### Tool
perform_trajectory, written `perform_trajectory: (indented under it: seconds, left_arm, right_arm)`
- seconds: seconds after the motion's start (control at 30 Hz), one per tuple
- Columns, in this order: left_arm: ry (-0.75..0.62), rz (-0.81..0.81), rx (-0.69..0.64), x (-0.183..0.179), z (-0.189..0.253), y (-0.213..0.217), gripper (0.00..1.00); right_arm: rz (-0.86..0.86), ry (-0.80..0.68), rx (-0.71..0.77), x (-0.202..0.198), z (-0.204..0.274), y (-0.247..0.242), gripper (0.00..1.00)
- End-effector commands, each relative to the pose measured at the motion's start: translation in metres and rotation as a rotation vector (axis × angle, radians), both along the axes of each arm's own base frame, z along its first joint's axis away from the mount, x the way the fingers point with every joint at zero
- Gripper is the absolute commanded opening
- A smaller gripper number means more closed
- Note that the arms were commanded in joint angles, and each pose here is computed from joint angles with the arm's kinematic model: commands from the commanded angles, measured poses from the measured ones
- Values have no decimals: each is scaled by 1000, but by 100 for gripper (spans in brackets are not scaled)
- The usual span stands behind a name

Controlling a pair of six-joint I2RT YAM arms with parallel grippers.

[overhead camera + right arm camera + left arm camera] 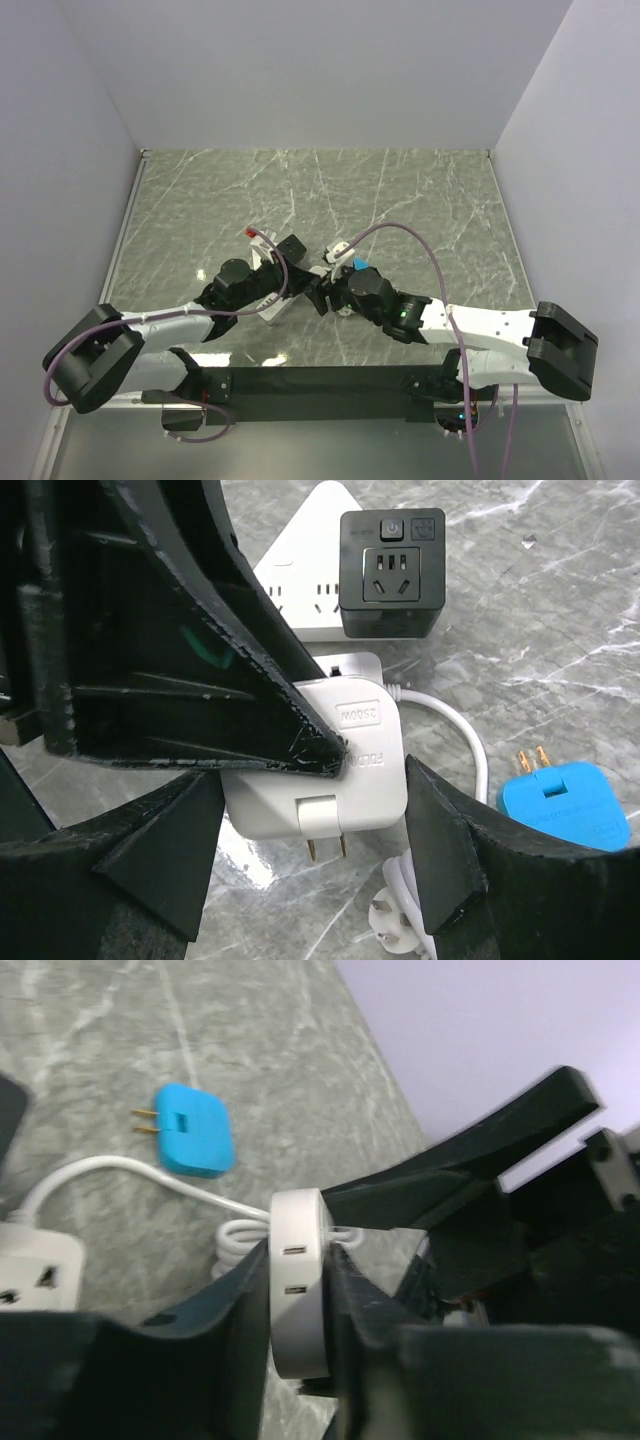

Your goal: Insert the plug

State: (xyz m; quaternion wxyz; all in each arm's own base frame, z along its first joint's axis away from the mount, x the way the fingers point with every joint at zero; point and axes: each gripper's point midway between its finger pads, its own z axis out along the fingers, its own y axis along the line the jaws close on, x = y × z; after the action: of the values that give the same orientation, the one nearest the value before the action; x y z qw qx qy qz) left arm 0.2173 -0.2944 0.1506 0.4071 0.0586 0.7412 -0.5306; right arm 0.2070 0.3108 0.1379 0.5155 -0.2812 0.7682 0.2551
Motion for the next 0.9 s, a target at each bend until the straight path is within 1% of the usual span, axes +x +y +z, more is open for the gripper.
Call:
perform_trajectory:
  seconds: [0.0, 0.03, 0.07, 0.13, 0.17, 0.2, 0.27, 0.3, 0.37, 0.4, 0.47, 0.5, 0.53, 0.6, 0.63, 0.73, 0.83, 0.87]
  left_arm:
    - [-31, -160, -58, -24, 21, -21, 27]
    - [-29, -172, -65, -25, 21, -22, 16]
    - [-30, -179, -72, -26, 22, -24, 0]
    - [-28, -179, -78, -25, 21, -24, 0]
    - [-25, -170, -73, -23, 20, -24, 0]
    - [-45, -142, -67, -19, 23, -22, 0]
    - [-70, -114, -67, -13, 29, -17, 0]
    - [-90, -104, -65, -12, 35, -14, 0]
    - [-111, -68, -60, -4, 41, -8, 0]
    - [-128, -58, -56, -3, 46, -4, 0]
    - [-140, -26, -53, 4, 51, 5, 0]
    - [-148, -17, -56, 6, 54, 9, 0]
    - [-152, -13, -59, 7, 56, 12, 0]
    - [-160, 19, -74, 13, 61, 23, 0]
    - [-167, 39, -82, 18, 64, 29, 0]
    - [-189, 50, -92, 18, 73, 36, 0]
    - [-233, 37, -132, 12, 90, 38, 0]
    - [-270, 8, -173, 4, 104, 37, 0]
  right_arm:
    - [-24, -71, 100, 8, 35, 6, 0]
    - [-27, -67, 102, 8, 34, 6, 0]
    - [-31, -67, 105, 8, 35, 7, 0]
    - [-50, -58, 109, 11, 37, 6, 0]
    - [-64, -59, 111, 13, 39, 4, 3]
    - [-66, -59, 114, 13, 42, 5, 16]
    - [-78, -61, 129, 16, 47, 3, 25]
    - [-69, -60, 141, 14, 50, 3, 37]
    - [-61, -63, 178, 14, 60, 1, 51]
    - [-54, -61, 192, 15, 62, -1, 73]
    - [-51, -66, 223, 15, 70, -5, 84]
    - [-60, -70, 232, 18, 71, -9, 87]
    - [-46, -72, 257, 16, 78, -11, 88]
    - [-33, -74, 290, 14, 82, -15, 90]
    - [-16, -73, 331, 13, 91, -17, 90]
    - [34, -72, 409, 7, 104, -20, 91]
    - [86, -64, 487, 3, 117, -20, 92]
    - [141, -67, 522, -4, 123, -15, 92]
